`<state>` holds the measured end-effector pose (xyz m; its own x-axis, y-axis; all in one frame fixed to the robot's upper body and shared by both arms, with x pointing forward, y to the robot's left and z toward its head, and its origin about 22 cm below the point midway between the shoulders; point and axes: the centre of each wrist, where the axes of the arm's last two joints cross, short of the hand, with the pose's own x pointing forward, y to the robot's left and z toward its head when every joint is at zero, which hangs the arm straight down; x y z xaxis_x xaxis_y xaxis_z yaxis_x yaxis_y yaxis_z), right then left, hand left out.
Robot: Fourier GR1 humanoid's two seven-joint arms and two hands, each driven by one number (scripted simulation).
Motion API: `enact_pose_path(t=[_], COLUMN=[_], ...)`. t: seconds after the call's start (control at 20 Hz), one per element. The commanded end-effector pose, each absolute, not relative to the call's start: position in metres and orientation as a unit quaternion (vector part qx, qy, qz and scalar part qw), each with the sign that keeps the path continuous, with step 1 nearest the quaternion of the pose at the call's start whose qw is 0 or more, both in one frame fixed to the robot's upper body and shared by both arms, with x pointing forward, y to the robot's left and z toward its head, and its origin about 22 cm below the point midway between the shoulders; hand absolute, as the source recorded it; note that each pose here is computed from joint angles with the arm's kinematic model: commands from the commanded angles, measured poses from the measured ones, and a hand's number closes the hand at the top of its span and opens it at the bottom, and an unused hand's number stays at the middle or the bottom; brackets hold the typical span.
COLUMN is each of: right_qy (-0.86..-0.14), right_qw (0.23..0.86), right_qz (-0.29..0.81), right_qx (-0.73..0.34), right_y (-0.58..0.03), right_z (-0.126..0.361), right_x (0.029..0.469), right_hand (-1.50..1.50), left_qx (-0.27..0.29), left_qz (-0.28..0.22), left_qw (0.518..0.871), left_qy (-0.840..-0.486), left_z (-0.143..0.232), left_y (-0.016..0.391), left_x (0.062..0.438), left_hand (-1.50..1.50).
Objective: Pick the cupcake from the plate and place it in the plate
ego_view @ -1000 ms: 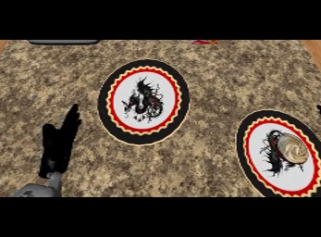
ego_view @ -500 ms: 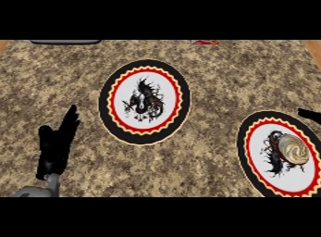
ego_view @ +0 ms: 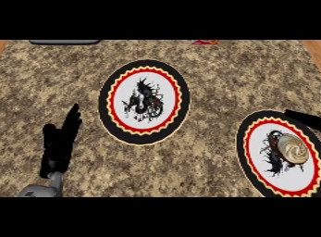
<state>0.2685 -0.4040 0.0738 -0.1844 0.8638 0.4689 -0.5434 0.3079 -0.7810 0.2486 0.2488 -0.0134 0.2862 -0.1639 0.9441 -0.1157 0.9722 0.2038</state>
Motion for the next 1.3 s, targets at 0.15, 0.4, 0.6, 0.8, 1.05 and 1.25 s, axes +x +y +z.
enact_pose_path(t=[0.15, 0.4, 0.6, 0.8, 1.05, 1.25], right_qy=[-0.514, -0.507, -0.506, -0.489, -0.516, -0.532], right_qw=[0.62, 0.625, 0.624, 0.627, 0.587, 0.568], right_qz=[0.575, 0.576, 0.578, 0.59, 0.603, 0.605], right_qx=[-0.142, -0.143, -0.144, -0.14, -0.159, -0.166], right_y=[-0.404, -0.413, -0.396, -0.402, -0.394, -0.396], right_z=[0.072, 0.058, 0.034, 0.05, 0.024, 0.038], right_x=[0.277, 0.296, 0.29, 0.287, 0.282, 0.292], right_hand=[-1.5, -1.5, -1.5, -1.5, 1.5, 1.5], left_qx=[0.115, 0.114, 0.12, 0.108, 0.114, 0.115], left_qz=[-0.02, -0.009, -0.012, -0.014, -0.017, -0.007], left_qw=[0.795, 0.79, 0.793, 0.792, 0.793, 0.797], left_qy=[-0.595, -0.603, -0.597, -0.6, -0.599, -0.593], left_z=[-0.021, -0.006, 0.0, -0.017, -0.014, -0.018], left_y=[0.247, 0.24, 0.262, 0.251, 0.233, 0.253], left_x=[0.241, 0.258, 0.259, 0.234, 0.255, 0.251], left_hand=[0.0, 0.0, 0.0, 0.0, 0.0, 0.0])
